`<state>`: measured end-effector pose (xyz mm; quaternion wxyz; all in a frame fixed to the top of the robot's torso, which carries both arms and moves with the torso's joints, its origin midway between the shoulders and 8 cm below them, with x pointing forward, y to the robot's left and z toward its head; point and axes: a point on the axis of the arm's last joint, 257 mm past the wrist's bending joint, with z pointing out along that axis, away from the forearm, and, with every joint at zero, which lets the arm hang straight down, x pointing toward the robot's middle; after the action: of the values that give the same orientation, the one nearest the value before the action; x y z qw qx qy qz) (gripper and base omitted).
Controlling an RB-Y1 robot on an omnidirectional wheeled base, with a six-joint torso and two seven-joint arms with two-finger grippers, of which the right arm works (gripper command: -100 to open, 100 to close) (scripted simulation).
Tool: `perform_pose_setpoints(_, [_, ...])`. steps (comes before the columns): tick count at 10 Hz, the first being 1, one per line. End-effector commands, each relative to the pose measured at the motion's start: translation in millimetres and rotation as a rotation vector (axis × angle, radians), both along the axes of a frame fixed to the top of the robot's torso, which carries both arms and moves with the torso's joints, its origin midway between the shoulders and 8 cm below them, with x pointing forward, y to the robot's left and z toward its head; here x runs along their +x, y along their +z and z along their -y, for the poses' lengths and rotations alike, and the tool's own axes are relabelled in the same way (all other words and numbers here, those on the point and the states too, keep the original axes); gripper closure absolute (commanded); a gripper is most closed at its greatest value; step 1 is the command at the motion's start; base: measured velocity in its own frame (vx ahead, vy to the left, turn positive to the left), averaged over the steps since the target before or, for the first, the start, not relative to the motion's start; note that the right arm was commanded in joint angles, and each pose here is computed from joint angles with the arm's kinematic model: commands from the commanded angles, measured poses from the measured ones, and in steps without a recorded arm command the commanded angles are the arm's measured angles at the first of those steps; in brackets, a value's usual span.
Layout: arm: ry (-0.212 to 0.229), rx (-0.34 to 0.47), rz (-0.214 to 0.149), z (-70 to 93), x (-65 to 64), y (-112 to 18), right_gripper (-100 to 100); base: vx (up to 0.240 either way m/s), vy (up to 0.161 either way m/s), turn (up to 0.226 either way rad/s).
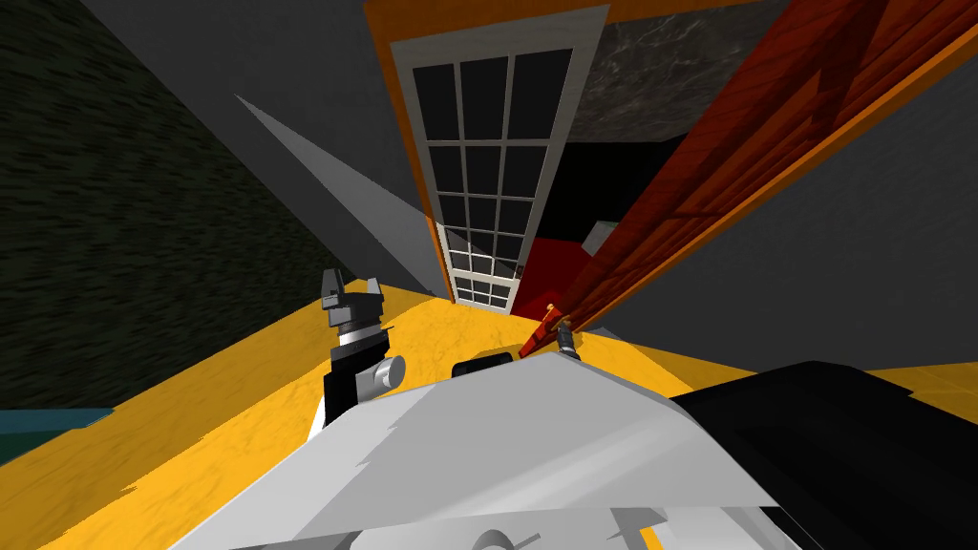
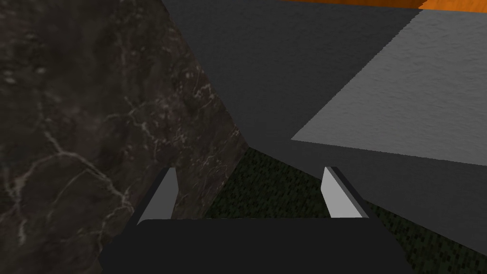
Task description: Pull the door open
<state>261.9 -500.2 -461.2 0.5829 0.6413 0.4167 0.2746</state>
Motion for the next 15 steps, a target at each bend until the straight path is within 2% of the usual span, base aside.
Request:
perform_pose_setpoints(1, [-0.035, -0.007, -0.007, 26.9, -7.0, 2.7, 100, -0.016, 0.006, -0.001])
perform_pose_setpoints(8, [-0.035, -0.007, -0.007, 26.9, -7.0, 2.7, 100, -0.002, 0.003, -0.001])
perform_pose_setpoints(9, [0.001, 0.029, 0.023, 0.2, 7.2, -0.1, 100, -0.045, 0.022, 0.057])
perform_pose_setpoints(15, [0.018, 0.134, 0.103, -6.8, 21.1, 5.0, 100, -0.057, -0.026, 0.057])
